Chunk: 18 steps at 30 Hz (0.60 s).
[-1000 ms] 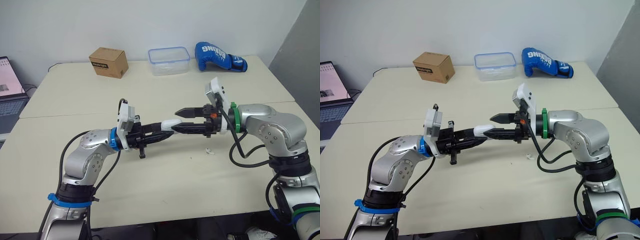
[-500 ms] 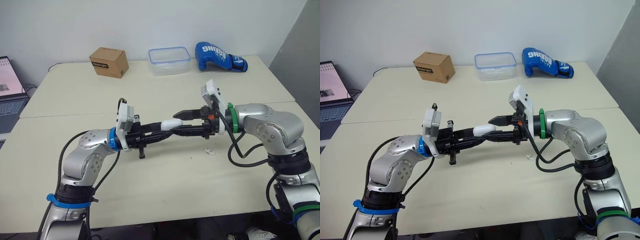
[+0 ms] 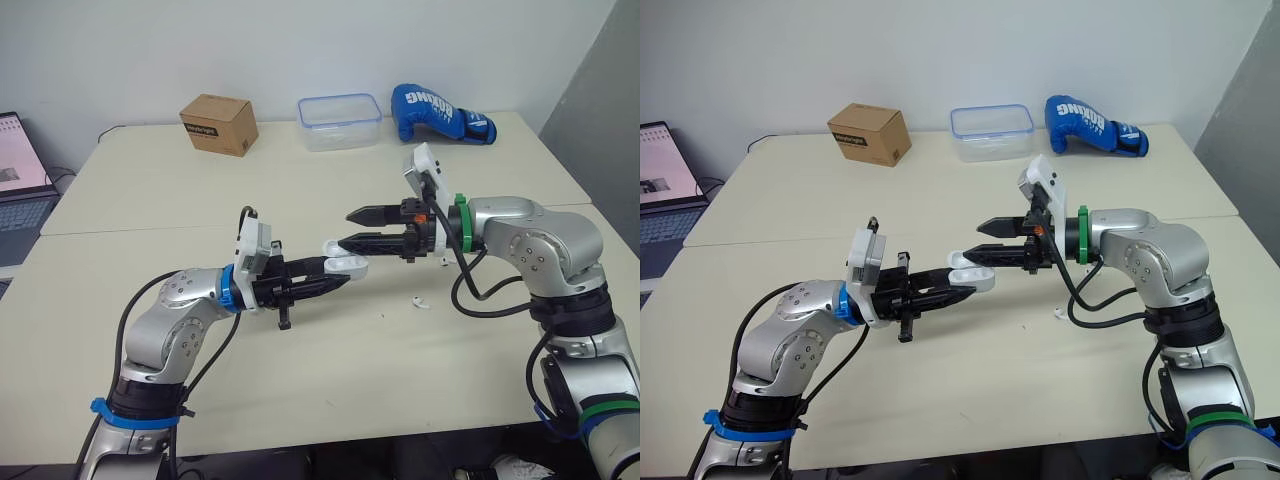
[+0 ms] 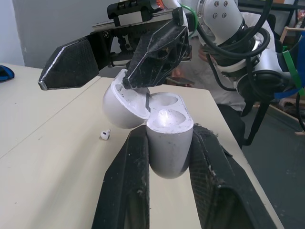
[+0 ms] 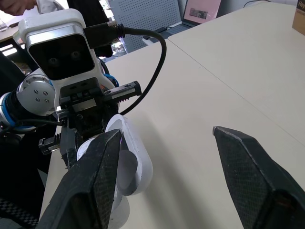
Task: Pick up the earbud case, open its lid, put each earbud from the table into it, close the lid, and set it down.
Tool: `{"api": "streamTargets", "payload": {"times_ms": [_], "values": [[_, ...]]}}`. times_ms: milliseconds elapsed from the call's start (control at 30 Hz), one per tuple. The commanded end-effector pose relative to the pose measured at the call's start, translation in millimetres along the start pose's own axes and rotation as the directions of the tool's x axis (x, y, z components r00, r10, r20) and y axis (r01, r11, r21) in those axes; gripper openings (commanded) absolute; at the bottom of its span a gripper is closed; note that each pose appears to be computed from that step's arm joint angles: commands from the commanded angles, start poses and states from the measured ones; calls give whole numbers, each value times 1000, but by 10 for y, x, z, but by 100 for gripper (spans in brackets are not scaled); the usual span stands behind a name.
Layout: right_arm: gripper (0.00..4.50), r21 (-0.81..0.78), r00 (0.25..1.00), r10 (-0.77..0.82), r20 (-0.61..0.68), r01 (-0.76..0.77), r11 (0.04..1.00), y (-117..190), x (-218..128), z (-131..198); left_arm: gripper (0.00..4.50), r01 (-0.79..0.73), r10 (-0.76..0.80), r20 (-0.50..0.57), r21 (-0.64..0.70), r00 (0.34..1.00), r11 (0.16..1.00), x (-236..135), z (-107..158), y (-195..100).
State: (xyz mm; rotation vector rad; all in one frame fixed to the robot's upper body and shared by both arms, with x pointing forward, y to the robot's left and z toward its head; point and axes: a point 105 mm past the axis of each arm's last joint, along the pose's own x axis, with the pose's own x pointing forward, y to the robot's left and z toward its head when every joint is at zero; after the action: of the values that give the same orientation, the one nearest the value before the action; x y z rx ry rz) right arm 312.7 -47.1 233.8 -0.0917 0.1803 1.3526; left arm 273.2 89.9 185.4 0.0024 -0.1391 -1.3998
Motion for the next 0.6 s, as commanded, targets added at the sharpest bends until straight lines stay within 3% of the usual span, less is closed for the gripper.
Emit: {"api": "streamTargets", "payload": {"times_ms": [33, 167, 300, 467, 600], "values": [[317, -44, 1000, 3, 29, -1, 999, 18, -91, 142, 75, 50, -52, 35, 54, 998, 997, 30, 149, -99], [317, -56, 991, 120, 59, -117, 992, 234, -230, 278, 75, -3, 0, 33, 70, 999, 998, -55, 154, 3], [317, -76, 998, 69, 13, -68, 995, 170, -382, 356, 75, -46, 44, 31, 99, 999, 994, -145, 171, 105], [317, -114, 970, -50, -239, 23, 993, 16, -527, 170, 75, -69, 66, 32, 121, 997, 990, -197, 189, 165], [317, -203, 871, -169, -461, 82, 976, -170, -560, -88, 75, -75, 72, 35, 130, 997, 989, -198, 194, 188]]}}
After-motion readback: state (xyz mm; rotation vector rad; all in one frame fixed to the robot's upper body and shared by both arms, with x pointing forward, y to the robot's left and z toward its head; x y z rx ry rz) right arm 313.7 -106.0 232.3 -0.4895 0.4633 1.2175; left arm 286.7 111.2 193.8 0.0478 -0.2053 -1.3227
